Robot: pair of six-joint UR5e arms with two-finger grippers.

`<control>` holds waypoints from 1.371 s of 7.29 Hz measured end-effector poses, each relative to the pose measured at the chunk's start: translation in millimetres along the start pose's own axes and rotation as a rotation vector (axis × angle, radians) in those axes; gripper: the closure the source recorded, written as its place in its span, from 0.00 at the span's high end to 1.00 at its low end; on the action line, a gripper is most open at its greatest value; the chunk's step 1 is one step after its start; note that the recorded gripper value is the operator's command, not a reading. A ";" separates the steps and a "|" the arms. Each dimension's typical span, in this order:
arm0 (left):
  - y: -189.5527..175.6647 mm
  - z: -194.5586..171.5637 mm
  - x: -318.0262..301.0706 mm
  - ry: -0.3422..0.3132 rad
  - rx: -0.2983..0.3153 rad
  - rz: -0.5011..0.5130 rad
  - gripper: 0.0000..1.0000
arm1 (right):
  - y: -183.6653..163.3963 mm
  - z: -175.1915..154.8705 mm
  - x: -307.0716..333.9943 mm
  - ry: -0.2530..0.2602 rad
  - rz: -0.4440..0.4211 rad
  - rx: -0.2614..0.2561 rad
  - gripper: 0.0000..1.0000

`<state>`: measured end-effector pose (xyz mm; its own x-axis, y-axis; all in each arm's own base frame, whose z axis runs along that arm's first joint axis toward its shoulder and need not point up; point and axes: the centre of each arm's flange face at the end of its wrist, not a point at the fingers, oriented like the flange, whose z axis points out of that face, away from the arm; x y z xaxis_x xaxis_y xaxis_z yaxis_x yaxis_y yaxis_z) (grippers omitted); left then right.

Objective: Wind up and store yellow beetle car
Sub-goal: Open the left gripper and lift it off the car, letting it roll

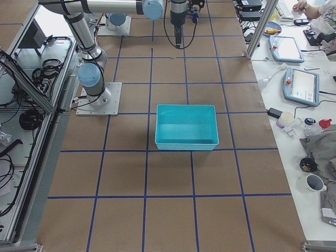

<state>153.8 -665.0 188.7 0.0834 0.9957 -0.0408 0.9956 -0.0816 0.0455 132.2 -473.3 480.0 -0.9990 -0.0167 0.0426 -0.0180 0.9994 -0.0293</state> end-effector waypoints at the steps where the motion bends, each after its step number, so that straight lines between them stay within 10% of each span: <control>1: 0.4 -0.7 -0.5 -0.001 -0.001 0.000 1.00 | -0.1 0.0 -0.1 -0.001 0.000 0.001 1.00; 10: -5.7 -13.1 1.7 -0.005 -0.004 -0.061 1.00 | 0.2 -0.2 -0.1 -0.001 0.001 0.000 1.00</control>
<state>147.8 -662.2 201.5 0.0228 0.9986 -0.0487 0.9987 -0.0206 0.0470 132.3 -473.2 480.1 -0.9990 -0.0162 0.0412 -0.0174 0.9994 -0.0293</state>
